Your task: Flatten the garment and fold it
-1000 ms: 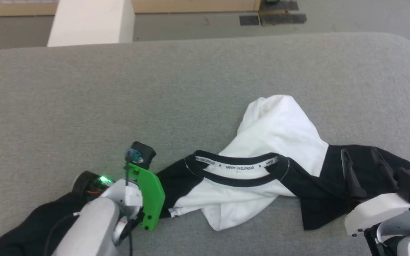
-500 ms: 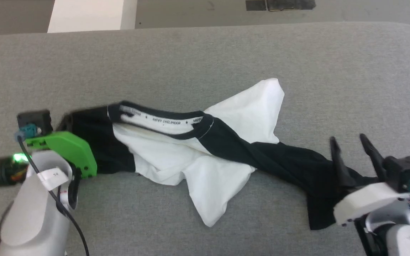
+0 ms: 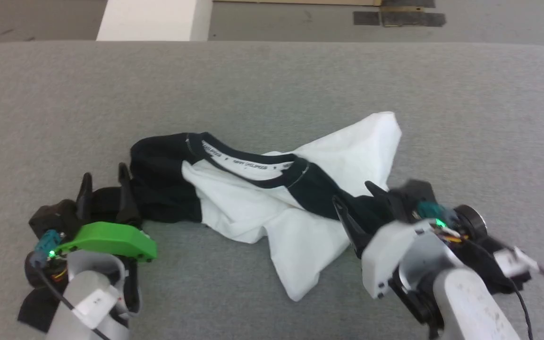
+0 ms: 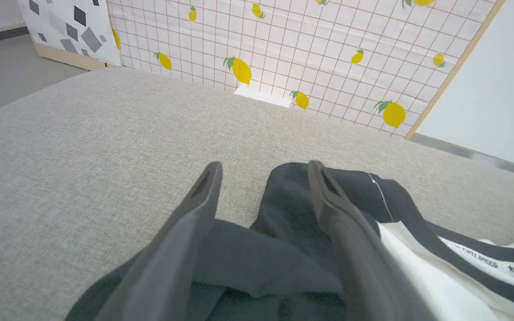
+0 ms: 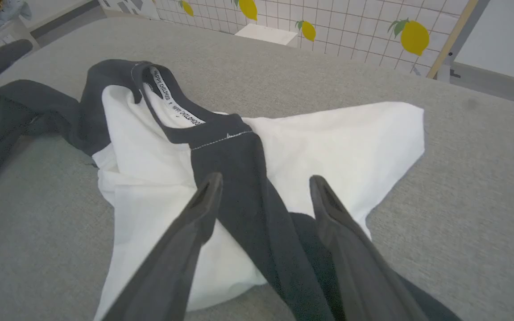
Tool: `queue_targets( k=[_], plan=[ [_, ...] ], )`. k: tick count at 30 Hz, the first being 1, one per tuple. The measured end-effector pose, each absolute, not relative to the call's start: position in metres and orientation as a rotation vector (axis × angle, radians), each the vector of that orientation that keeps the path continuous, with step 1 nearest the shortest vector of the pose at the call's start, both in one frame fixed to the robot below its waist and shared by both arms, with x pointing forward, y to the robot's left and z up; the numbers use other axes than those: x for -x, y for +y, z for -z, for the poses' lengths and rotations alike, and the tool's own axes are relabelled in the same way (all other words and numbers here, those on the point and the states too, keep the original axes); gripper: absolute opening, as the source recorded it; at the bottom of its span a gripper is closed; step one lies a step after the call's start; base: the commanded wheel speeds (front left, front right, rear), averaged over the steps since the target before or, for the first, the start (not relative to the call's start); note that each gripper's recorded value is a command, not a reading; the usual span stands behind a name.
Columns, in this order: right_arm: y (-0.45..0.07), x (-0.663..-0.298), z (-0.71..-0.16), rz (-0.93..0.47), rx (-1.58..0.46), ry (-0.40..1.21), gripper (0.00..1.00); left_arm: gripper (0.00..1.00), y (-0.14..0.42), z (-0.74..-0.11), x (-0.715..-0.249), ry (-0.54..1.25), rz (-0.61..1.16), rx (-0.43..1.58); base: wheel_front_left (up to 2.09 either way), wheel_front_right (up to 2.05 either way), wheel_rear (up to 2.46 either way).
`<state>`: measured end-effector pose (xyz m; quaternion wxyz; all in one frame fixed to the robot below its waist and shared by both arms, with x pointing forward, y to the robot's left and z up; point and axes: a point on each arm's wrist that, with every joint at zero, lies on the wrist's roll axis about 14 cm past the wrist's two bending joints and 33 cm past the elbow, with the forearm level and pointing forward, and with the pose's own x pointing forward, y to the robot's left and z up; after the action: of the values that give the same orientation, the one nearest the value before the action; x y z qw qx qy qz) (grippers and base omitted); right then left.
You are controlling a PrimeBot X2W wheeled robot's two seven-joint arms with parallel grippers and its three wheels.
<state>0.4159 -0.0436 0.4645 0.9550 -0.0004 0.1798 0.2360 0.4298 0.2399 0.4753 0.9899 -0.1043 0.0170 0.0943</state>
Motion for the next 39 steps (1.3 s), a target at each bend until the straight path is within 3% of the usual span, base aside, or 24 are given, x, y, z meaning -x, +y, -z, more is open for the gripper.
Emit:
queue_targets(
  k=[5,6,7,8,9,14,18,21,25,26,27,32,36,39],
  plan=[
    [-0.022,-0.429,-0.441,-0.547,0.048,0.544,1.00,1.00,0.237,-0.502,-0.423,-0.064,-0.203,0.203,0.00,0.00,0.00],
    [-0.017,-0.431,-0.436,-0.562,0.064,0.579,0.95,1.00,0.238,-0.502,-0.421,-0.065,-0.206,0.198,0.00,0.00,0.00],
    [-0.014,-0.432,-0.432,-0.570,0.073,0.601,0.47,1.00,0.240,-0.502,-0.419,-0.065,-0.215,0.198,0.00,0.00,0.00],
    [-0.009,-0.432,-0.428,-0.589,0.092,0.628,0.29,1.00,0.241,-0.500,-0.417,-0.060,-0.223,0.197,0.00,0.00,0.00],
    [0.005,-0.431,-0.425,-0.646,0.105,0.645,0.00,1.00,0.246,-0.494,-0.410,-0.046,-0.237,0.195,0.00,0.00,0.00],
    [0.022,-0.415,-0.444,-0.761,0.053,0.606,0.00,1.00,0.258,-0.488,-0.397,-0.027,-0.276,0.195,0.00,0.00,0.00],
    [0.030,-0.362,-0.456,-0.929,0.020,0.665,0.00,1.00,0.263,-0.486,-0.388,-0.018,-0.291,0.186,0.00,0.00,0.00],
    [0.005,-0.326,-0.448,-0.974,0.077,0.775,0.00,1.00,0.264,-0.489,-0.384,-0.027,-0.291,0.180,0.00,0.00,0.00],
    [-0.053,-0.295,-0.425,-0.897,0.217,0.953,0.01,1.00,0.261,-0.495,-0.385,-0.044,-0.280,0.185,0.00,0.00,0.00],
    [-0.064,-0.290,-0.420,-0.870,0.236,0.984,0.40,1.00,0.260,-0.496,-0.385,-0.047,-0.275,0.187,0.00,0.00,0.00],
    [-0.076,-0.283,-0.415,-0.841,0.251,1.023,1.00,1.00,0.258,-0.497,-0.385,-0.050,-0.267,0.189,0.00,0.00,0.00],
    [-0.103,-0.267,-0.407,-0.708,0.197,1.094,1.00,1.00,0.250,-0.504,-0.386,-0.068,-0.237,0.191,0.00,0.00,0.00],
    [-0.102,-0.291,-0.423,-0.620,0.122,0.966,1.00,1.00,0.250,-0.505,-0.383,-0.071,-0.231,0.193,0.00,0.00,0.00],
    [-0.093,-0.326,-0.453,-0.558,0.052,0.739,1.00,1.00,0.252,-0.503,-0.379,-0.066,-0.234,0.191,0.00,0.00,0.00]
  ],
)
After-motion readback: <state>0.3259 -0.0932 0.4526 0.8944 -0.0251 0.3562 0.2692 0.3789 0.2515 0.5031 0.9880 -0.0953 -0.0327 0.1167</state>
